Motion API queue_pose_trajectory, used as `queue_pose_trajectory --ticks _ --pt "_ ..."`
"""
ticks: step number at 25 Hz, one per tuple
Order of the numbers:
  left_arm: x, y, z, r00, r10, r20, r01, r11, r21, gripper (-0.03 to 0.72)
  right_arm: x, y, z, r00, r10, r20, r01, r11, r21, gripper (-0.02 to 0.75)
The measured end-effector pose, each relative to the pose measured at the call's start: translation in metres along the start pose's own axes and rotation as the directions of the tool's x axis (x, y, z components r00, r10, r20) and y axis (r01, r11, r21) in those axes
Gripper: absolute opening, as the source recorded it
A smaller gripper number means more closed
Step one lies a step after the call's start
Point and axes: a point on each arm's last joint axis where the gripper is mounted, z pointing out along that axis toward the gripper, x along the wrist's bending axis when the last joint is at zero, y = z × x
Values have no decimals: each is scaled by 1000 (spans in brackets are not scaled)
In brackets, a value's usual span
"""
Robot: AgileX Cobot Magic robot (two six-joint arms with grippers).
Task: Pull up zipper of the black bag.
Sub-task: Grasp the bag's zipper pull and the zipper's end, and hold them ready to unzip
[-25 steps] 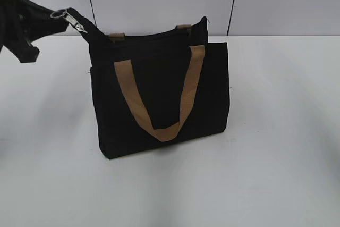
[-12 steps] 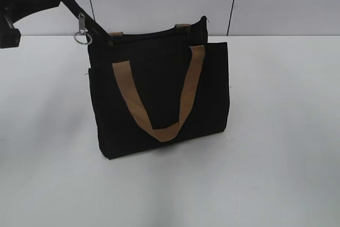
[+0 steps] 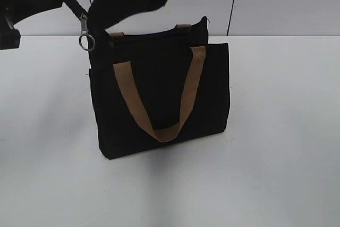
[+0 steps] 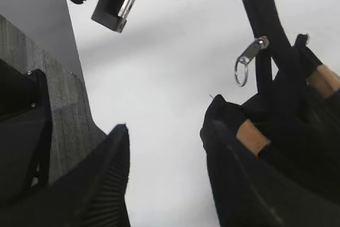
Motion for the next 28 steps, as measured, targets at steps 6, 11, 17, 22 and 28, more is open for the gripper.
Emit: queue_pose_trajectory --ticks 6,11,17,22,28 --pt "-1 -1 0 1000 14 8 -14 1000 8 29 -13 -8 48 998 30 55 -32 998 45 371" --pt "-1 -1 0 1000 16 8 -16 1000 10 29 -27 -13 69 988 88 126 -91 996 22 370" --pt "0 -1 0 1000 16 6 -16 1000 12 29 -17 -20 89 982 89 167 -86 996 -28 349" --pt "0 -1 0 1000 17 6 -17 1000 13 29 -22 -29 97 964 149 222 -137 988 -70 347" --pt "0 -1 0 1000 17 5 -17 1000 13 29 -26 -27 96 956 138 260 -115 988 -99 347"
